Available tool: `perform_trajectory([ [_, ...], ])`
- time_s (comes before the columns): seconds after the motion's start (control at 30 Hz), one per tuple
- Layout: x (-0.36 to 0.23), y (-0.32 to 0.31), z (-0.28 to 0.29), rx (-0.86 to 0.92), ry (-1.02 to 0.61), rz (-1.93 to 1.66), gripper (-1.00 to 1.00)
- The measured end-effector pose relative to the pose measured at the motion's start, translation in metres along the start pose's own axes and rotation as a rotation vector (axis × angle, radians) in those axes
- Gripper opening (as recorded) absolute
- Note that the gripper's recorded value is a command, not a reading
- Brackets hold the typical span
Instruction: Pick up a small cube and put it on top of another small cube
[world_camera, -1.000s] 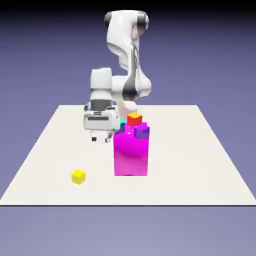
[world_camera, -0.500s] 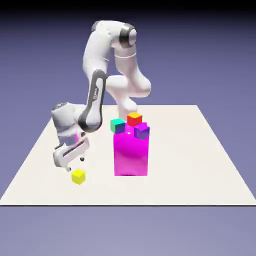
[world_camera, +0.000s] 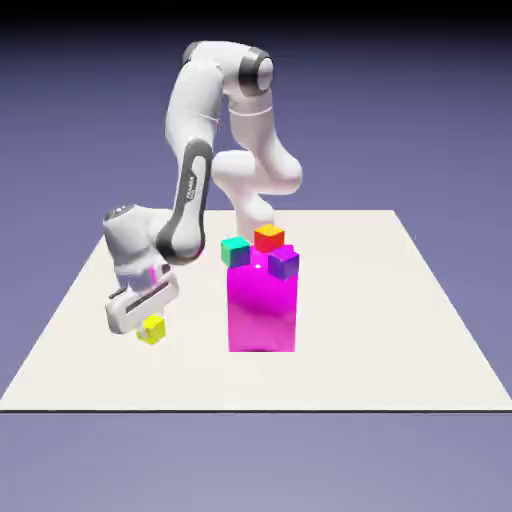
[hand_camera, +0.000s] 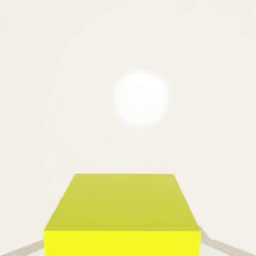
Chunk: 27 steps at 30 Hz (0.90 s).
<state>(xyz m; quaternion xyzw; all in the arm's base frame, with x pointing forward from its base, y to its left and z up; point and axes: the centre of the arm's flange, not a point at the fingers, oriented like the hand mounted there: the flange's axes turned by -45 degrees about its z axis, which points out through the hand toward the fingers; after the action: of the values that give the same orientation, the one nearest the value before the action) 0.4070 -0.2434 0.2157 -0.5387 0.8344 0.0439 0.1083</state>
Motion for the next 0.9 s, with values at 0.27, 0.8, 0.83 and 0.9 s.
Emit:
perform_trajectory([
  [0.27,-0.146,-0.004,-0.097,-0.016,-0.111,-0.634,-1.0],
  [0.8,-0.279,0.161,-0.229,-0.236,-0.017,-1.675,-1.0],
  [0.83,-0.275,0.174,-0.228,-0.265,-0.013,-1.718,-1.0],
  [0.9,-0.267,0.199,-0.225,-0.324,-0.005,-1.803,-1.0],
])
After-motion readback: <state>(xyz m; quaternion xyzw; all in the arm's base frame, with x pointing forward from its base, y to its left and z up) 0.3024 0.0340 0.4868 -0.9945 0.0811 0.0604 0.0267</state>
